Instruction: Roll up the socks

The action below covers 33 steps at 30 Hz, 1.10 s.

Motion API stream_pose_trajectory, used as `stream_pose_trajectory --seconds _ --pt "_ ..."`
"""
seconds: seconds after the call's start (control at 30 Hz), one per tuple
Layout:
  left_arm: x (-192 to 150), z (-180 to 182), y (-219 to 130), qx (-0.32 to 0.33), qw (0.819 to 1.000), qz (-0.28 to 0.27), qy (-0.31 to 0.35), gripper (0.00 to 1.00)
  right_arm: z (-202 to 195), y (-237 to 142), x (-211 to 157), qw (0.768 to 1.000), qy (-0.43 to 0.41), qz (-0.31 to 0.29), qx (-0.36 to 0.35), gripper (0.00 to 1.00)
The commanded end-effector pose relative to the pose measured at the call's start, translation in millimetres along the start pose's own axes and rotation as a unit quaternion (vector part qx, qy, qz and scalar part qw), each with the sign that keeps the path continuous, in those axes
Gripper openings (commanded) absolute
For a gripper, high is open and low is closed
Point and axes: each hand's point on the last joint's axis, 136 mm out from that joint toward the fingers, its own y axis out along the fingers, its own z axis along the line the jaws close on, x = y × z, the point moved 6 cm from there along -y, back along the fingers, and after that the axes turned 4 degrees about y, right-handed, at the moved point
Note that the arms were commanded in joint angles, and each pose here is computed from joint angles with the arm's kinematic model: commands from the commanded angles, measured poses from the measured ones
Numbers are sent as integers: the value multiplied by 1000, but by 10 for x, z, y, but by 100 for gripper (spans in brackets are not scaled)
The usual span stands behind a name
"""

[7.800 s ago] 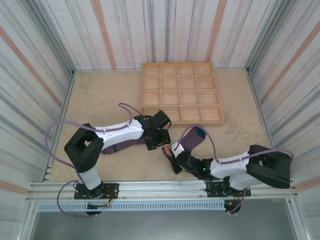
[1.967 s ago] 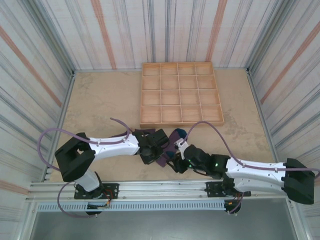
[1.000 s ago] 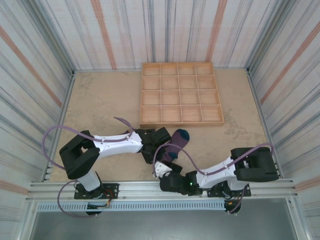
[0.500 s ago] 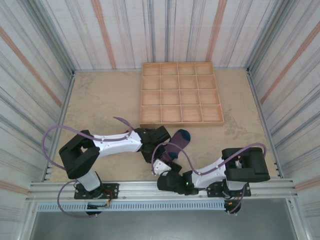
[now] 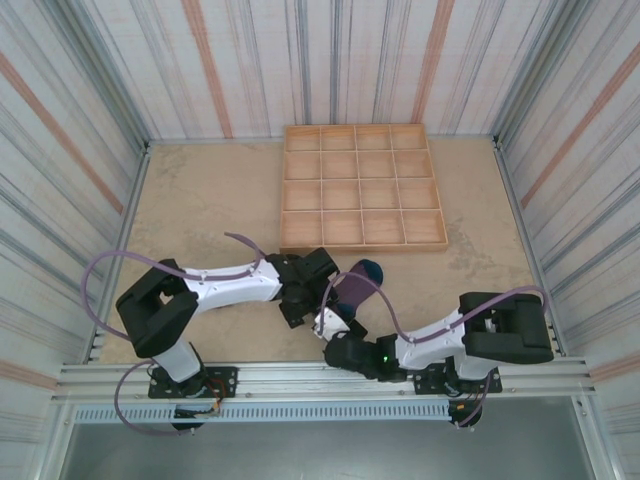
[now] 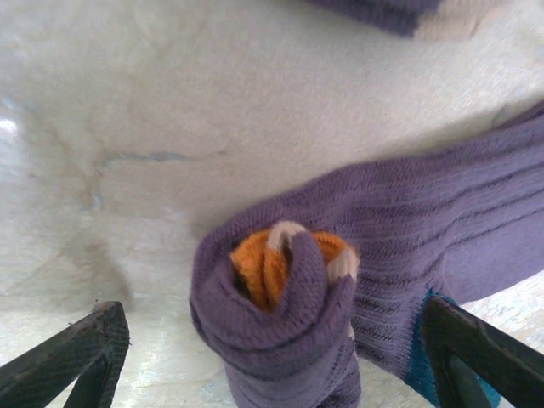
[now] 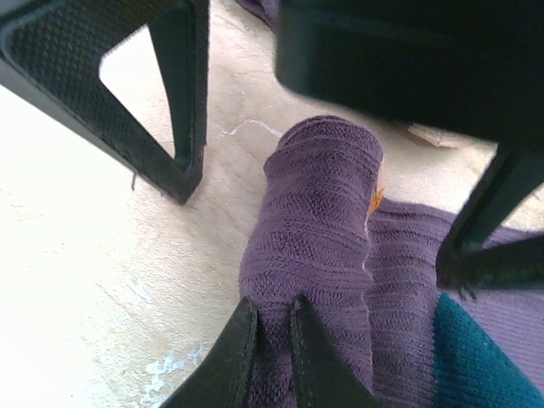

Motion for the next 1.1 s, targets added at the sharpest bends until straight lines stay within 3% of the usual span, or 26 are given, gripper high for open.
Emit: stream_pose_trajectory --seconds 0.0,0.2,0.47,0.87,1.07 --pt "95 17 -231 9 999 -27 14 92 -101 -3 -363 996 38 71 35 0" --pt "137 123 -317 24 999 -45 15 92 -281 6 -520 980 159 93 70 0" --pt "157 157 -356 21 998 -62 21 91 -455 39 -664 940 287 146 115 0" --pt "160 153 -383 -3 997 -73 36 88 -668 49 -818 853 464 204 124 0" --pt "121 105 -334 -14 997 -64 51 87 -810 19 -898 788 558 235 112 0"
